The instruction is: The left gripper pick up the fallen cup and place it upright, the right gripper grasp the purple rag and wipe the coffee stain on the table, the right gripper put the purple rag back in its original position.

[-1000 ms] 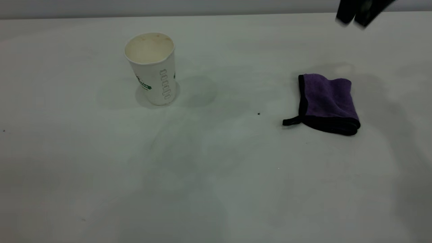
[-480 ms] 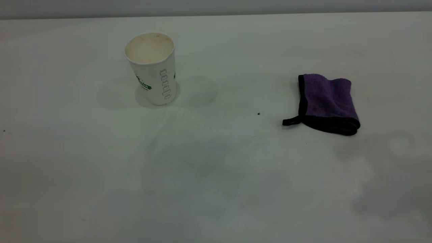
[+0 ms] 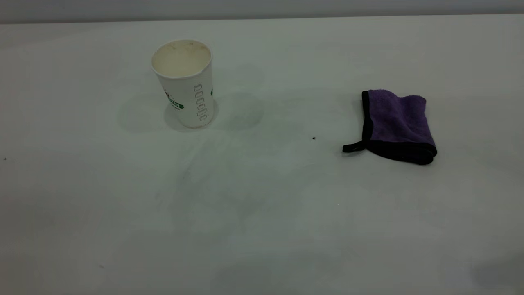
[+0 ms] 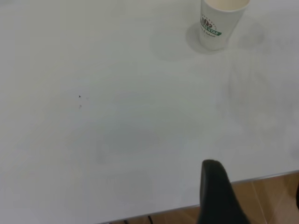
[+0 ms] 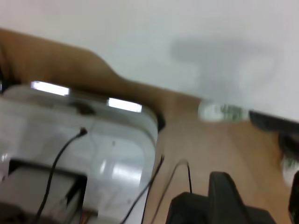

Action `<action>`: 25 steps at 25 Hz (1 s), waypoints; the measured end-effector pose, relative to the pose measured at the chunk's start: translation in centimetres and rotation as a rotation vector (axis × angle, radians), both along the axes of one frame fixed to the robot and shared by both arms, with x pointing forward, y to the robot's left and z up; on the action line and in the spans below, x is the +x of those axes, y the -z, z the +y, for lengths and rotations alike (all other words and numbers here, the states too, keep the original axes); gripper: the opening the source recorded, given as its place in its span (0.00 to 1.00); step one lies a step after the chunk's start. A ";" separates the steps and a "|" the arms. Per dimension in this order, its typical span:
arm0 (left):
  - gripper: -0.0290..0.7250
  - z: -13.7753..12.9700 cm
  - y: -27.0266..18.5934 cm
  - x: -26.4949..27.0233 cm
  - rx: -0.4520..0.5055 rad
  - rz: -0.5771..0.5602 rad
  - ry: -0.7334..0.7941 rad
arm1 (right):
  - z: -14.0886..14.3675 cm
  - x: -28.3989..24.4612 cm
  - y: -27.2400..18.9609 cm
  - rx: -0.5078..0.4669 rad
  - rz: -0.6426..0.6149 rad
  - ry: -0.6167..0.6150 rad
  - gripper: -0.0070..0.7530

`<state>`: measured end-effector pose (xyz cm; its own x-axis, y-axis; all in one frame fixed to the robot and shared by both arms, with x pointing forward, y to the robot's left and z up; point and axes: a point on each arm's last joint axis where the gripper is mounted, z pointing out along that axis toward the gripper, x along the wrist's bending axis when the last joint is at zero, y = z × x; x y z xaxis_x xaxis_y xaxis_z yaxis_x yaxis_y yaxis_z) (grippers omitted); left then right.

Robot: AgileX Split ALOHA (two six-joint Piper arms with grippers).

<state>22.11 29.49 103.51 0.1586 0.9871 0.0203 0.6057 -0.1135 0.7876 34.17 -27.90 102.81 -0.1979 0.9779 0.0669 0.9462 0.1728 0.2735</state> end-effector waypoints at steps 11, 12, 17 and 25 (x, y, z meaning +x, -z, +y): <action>0.66 0.0 0.0 0.0 0.000 0.000 0.000 | -1.0 -6.4 -0.5 0.034 -0.399 0.046 0.50; 0.66 0.0 0.0 0.0 0.000 0.000 0.000 | -1.0 -6.7 -0.5 0.037 -0.422 0.046 0.50; 0.66 0.0 0.0 0.0 0.000 0.000 0.000 | -1.1 -7.8 -0.8 0.051 -0.505 0.048 0.50; 0.66 0.0 0.0 0.0 0.000 0.000 0.000 | -1.3 -8.8 -0.9 0.055 -0.572 0.090 0.50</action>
